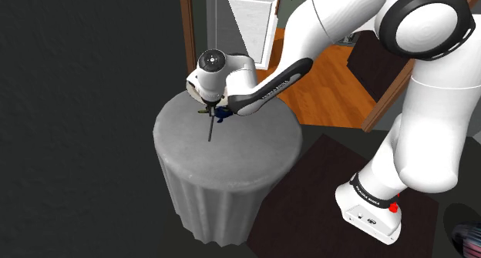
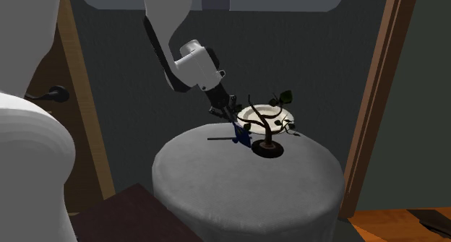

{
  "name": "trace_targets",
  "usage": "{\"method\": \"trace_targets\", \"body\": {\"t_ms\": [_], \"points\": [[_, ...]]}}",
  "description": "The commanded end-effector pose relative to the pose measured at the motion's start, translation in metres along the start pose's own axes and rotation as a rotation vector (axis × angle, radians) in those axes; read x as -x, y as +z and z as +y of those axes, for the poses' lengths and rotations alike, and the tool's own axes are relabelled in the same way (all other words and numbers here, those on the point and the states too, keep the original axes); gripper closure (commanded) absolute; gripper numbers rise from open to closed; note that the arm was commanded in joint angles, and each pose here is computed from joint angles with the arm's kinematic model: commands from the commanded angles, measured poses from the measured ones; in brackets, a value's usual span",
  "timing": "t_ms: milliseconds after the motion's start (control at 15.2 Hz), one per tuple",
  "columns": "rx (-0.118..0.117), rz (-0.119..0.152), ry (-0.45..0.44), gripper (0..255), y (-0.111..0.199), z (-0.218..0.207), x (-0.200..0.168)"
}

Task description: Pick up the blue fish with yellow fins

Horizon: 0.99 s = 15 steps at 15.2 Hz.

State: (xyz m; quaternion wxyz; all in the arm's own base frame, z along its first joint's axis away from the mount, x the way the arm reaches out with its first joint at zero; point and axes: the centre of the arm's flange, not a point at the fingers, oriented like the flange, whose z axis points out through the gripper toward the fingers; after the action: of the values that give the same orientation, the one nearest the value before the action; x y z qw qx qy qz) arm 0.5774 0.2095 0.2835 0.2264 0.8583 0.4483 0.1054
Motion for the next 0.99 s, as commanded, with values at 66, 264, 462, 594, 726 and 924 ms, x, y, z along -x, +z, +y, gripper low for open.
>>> {"method": "trace_targets", "body": {"t_ms": [66, 264, 462, 594, 726, 924], "points": [[0.0, 0.0, 0.0, 255, -0.011, 0.007, 0.0], [0.0, 0.0, 0.0, 255, -0.025, 0.014, 0.001], [0.0, 0.0, 0.0, 255, -0.039, 0.022, 0.001], [0.0, 0.0, 0.0, 255, -0.048, 0.027, 0.001], [0.0, 0.0, 0.0, 255, -0.058, 0.032, 0.002], [0.0, 0.0, 0.0, 255, -0.068, 0.038, 0.002]]}}
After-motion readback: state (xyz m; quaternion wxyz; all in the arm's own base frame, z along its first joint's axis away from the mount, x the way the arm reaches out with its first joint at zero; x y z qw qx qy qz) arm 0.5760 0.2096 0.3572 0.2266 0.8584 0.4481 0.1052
